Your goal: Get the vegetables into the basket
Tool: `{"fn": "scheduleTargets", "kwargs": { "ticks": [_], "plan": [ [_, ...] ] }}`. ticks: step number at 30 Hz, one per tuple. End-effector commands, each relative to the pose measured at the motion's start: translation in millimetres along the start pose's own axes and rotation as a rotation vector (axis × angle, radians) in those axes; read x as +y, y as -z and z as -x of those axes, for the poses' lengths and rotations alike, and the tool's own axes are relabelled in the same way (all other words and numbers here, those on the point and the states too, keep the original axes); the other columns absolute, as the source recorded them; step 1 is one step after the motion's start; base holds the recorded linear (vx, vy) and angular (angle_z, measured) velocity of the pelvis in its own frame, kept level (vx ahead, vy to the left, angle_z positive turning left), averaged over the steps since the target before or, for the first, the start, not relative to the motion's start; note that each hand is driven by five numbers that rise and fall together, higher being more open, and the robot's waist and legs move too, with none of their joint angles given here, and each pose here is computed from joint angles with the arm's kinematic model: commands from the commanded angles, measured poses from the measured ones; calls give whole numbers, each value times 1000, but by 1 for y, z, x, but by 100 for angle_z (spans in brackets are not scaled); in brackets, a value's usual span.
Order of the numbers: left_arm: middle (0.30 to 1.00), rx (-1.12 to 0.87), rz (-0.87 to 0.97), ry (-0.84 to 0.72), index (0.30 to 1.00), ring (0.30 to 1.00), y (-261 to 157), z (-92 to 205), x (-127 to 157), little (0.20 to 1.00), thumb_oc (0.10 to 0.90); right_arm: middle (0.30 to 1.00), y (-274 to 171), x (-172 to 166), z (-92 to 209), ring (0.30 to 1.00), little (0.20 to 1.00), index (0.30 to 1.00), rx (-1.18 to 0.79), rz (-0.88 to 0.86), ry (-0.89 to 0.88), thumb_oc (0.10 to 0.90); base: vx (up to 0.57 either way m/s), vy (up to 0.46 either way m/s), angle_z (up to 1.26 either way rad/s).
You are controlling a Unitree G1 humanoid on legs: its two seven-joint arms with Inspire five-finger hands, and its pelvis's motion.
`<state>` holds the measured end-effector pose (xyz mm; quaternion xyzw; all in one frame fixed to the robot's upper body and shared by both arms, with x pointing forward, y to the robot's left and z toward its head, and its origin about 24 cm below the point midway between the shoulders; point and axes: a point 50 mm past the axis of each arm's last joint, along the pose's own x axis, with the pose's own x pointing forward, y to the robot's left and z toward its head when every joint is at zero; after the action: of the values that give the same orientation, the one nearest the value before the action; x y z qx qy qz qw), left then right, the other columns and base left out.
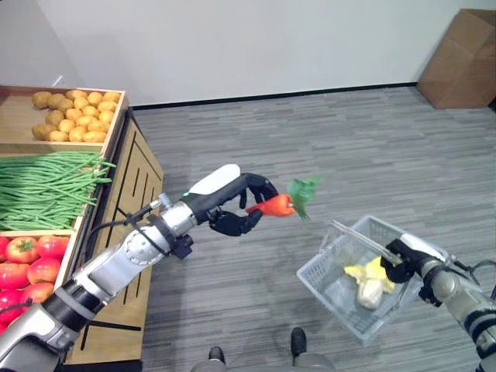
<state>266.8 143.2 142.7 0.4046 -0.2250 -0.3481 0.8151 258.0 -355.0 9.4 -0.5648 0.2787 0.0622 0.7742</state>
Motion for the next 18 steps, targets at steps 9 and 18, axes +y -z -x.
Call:
{"fn": "scheduleTargets", "kwargs": {
  "ticks": [9,18],
  "plan": [
    [300,-355,-168,53,300,300,-65,-41,28,300,400,300,-71,-122,-8,300,300,300,-191,108,383,400,0,0,0],
    [300,-328,-79,21,300,300,-55,-60,8,300,400,300,-138,-133,-4,300,300,300,-446,-148,476,400,4,3,-2]
  ]
}}
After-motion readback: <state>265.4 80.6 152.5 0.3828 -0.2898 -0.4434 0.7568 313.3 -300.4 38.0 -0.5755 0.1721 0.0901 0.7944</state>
